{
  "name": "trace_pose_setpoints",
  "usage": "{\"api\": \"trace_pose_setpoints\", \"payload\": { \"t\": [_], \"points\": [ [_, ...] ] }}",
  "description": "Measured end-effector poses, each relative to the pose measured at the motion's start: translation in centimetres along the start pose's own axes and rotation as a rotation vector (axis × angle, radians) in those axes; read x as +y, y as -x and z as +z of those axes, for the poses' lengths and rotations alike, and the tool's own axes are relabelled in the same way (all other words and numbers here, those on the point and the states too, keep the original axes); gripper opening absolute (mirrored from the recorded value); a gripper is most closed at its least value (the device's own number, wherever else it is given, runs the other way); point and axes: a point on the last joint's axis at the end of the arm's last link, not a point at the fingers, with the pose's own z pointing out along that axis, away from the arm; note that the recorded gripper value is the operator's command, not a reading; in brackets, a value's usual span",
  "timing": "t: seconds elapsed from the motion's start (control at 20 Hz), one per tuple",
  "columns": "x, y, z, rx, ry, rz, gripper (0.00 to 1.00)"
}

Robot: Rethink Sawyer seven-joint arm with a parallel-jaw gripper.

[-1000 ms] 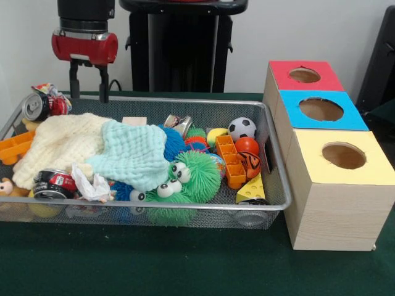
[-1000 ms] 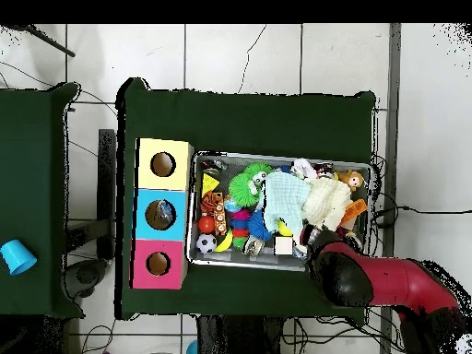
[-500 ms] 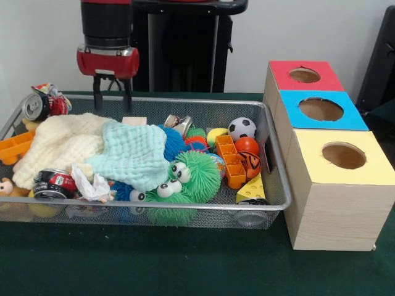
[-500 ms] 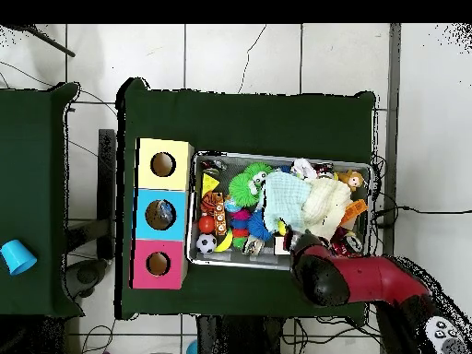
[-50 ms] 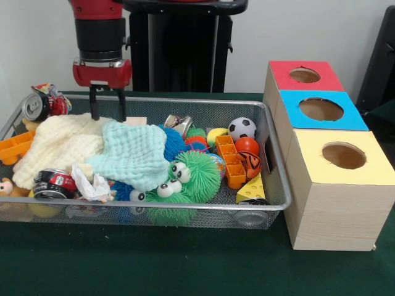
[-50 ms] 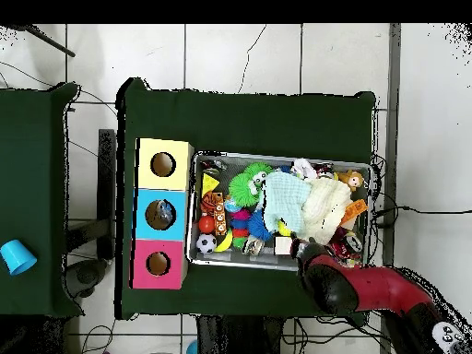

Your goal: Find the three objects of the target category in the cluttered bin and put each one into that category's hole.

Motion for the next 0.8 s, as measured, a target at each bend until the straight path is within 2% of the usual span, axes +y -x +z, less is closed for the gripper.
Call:
{"api": "trace_pose_setpoints", "payload": {
  "t": [0.25, 0.45, 0.55, 0.8],
  "points": [
    [-4.0, 0.3, -0.5, -0.026, 0.005, 0.087, 1.0],
    [-5.4, 0.3, -0.7, -0.035, 0.005, 0.117, 1.0],
    [-5.3, 0.2, -0.6, -0.034, 0.003, 0.104, 1.0],
    [-3.1, -0.6, 0.0, -0.018, -0.002, 0.0, 1.0]
  ]
}}
